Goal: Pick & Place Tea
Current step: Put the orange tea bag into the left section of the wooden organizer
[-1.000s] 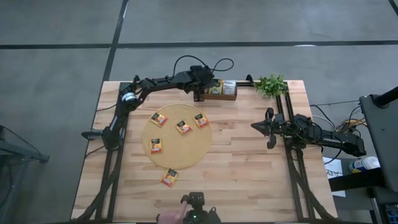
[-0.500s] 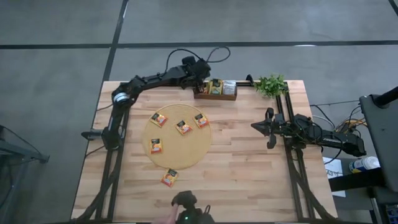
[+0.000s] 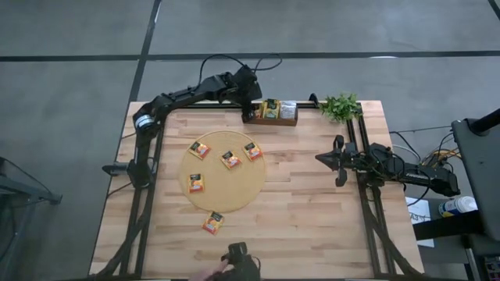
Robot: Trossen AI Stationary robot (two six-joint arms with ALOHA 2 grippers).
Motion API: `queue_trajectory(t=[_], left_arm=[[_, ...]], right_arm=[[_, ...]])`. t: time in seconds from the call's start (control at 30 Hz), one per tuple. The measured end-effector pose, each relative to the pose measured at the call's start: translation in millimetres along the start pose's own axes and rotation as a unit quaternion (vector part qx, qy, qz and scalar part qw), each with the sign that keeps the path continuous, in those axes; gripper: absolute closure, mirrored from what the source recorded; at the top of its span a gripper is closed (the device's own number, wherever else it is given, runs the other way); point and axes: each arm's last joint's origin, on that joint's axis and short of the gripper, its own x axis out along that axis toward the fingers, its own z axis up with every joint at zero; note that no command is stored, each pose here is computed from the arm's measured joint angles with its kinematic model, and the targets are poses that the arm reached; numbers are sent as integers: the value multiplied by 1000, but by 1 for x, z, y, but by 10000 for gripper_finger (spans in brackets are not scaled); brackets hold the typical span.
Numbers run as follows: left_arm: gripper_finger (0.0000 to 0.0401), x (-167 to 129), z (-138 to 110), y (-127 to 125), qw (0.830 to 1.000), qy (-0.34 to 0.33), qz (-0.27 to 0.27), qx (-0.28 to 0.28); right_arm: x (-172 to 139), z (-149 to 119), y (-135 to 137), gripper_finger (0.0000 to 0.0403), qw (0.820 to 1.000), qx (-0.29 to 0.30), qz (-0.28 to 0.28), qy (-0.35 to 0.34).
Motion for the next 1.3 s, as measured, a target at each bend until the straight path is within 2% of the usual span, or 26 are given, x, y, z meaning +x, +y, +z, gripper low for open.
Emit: queue_trajectory(t=[0.2,0.43,0.7,1.07,1.3], left_arm=[[211,16,-17,23,999,9,-37,36],[211,20,-34,53,996,-13,-76,-41],[211,47,-40,49,995,-1,-92,-46],[211,54,-37,52,998,-13,-55,-17],[211,76,-45,50,996,0,-67,-51]], right_arm=[[0,0,0,394,1000,0,0,1],[0,0,0,394,1000,0,0,0],[0,0,0,394,1000,0,0,1],[0,0,0,394,1000,0,0,1],[0,0,0,394,1000,0,0,0]])
